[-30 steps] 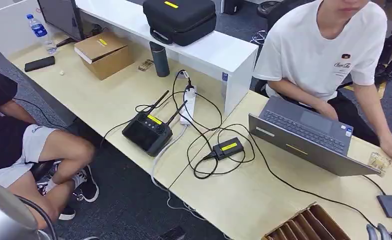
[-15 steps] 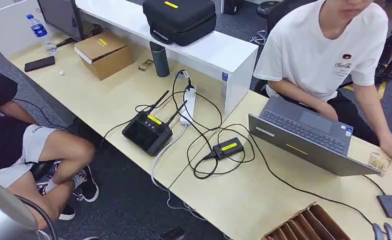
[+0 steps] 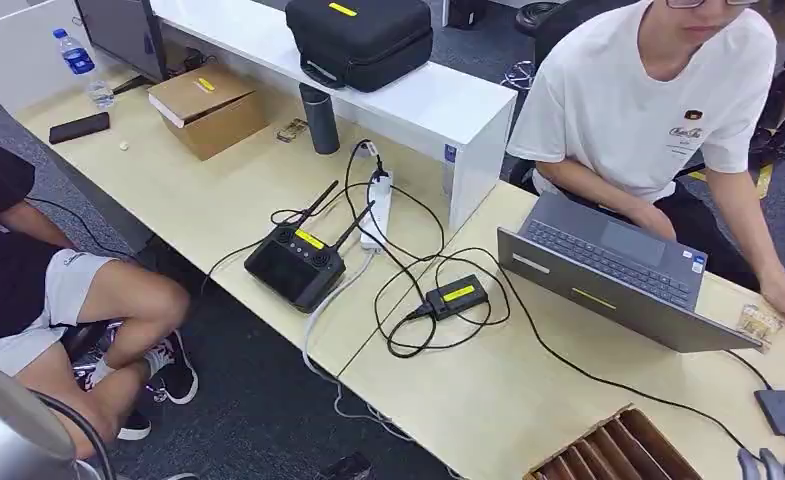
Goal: Pass the card to the sensor for recognition and then transmit it.
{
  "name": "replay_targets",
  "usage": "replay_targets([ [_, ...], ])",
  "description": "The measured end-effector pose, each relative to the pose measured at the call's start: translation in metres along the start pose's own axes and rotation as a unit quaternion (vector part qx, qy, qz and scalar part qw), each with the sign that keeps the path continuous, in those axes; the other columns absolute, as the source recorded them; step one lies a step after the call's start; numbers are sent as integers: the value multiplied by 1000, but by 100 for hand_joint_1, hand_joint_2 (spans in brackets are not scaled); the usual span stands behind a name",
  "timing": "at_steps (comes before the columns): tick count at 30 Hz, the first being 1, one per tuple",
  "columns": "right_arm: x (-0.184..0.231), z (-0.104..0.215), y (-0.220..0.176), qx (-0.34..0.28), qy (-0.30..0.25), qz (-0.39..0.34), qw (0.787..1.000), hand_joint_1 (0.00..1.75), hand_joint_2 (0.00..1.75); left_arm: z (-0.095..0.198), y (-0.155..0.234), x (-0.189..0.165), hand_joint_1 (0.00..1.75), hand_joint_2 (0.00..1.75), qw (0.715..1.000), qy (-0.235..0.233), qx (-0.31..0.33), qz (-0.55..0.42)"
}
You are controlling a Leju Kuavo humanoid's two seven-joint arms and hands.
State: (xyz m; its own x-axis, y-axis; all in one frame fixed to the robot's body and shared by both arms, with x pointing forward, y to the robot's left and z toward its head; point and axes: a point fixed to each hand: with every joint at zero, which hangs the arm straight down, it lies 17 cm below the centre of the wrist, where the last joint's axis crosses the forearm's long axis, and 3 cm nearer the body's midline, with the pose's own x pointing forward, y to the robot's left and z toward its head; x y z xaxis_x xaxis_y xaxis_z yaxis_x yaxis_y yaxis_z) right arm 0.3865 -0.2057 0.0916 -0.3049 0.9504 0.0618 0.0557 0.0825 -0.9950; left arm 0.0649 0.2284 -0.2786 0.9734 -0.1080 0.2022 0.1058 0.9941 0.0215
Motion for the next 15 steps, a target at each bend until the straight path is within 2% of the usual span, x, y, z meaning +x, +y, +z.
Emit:
replay_targets([
  [15, 2, 3, 3, 3, -3, -5, 1000, 0, 175, 0, 0, 0, 0, 175, 1000, 0, 1, 0],
])
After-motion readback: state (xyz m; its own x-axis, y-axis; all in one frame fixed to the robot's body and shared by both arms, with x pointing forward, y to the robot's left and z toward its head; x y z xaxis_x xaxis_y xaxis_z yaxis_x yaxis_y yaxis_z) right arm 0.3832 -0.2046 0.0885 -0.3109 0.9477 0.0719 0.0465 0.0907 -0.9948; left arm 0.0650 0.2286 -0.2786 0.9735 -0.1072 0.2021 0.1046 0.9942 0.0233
